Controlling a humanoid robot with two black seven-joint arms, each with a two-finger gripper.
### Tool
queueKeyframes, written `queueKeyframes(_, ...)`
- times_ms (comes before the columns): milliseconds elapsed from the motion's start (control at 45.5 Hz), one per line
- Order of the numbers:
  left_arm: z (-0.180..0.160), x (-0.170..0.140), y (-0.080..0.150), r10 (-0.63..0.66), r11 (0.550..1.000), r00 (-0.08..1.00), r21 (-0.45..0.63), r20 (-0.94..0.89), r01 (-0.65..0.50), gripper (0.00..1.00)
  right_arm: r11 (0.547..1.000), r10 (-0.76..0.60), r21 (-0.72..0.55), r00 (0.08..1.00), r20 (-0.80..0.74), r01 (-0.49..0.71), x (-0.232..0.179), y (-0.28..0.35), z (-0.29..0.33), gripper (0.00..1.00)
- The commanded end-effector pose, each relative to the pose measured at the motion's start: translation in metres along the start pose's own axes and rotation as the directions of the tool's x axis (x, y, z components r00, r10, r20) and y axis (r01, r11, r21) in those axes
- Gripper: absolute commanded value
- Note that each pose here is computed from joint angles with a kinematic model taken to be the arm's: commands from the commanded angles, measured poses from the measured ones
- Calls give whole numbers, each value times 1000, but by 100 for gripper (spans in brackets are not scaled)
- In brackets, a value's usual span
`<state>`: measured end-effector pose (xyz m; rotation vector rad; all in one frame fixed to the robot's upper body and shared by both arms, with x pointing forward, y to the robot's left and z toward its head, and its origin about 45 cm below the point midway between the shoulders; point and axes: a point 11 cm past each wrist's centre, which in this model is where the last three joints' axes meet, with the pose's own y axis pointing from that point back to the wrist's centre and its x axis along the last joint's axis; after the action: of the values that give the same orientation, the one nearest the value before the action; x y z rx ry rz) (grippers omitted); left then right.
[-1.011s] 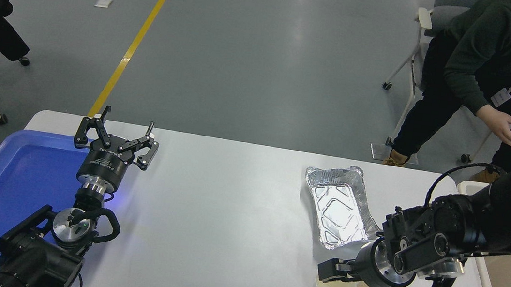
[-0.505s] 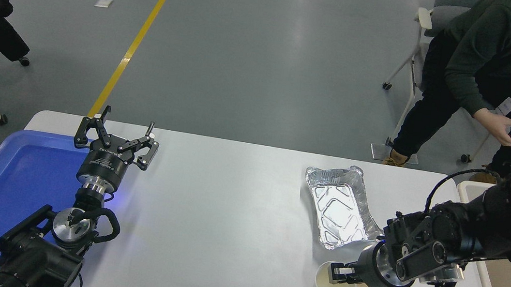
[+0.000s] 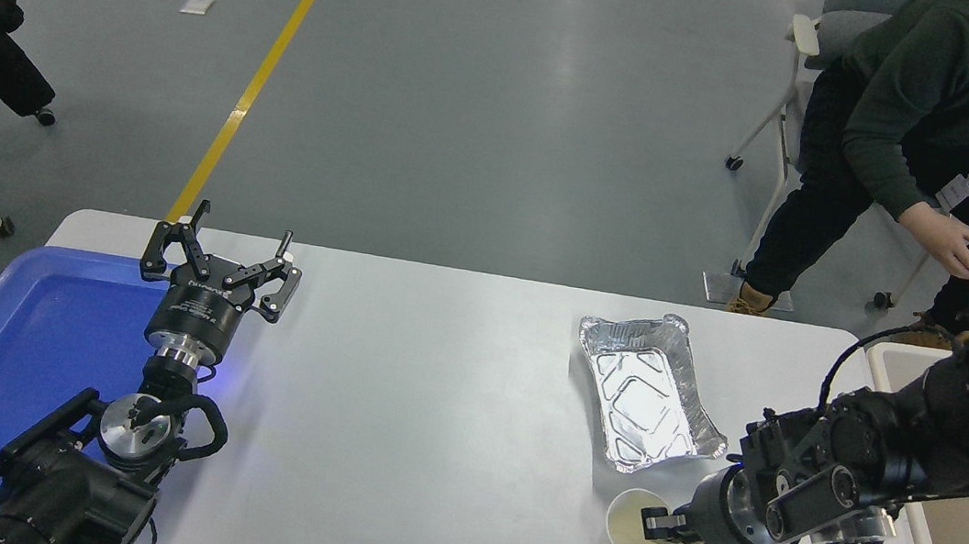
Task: Pick up paper cup place in dustbin
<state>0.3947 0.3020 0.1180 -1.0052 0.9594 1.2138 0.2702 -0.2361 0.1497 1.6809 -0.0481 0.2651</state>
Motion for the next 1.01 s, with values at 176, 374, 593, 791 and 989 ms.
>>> queueKeyframes(176, 0, 1, 1, 1, 1000, 1000, 2, 0, -1, 99, 997, 24, 74, 997, 72, -30, 71, 141, 1, 0)
queueKeyframes(374, -1, 0, 1, 1, 1000, 1000, 3, 0, -1, 99, 999, 26, 32, 999, 38, -27, 90, 224, -6, 0)
queueKeyframes(593, 0, 1, 1, 1, 1000, 1000, 3, 1, -1, 99, 997, 74, -22, 997, -7, -74, 98, 287, -14, 0)
queueKeyframes(791, -1, 0, 1, 1, 1000, 1000, 2, 0, -1, 99, 972, 226, -74, 973, 48, -223, 122, 325, 13, 0)
queueKeyframes(989, 0, 0, 0, 0, 1000, 1000, 0, 0, 0, 99, 897, 437, -161, 881, 179, -412, 146, 366, 86, 0)
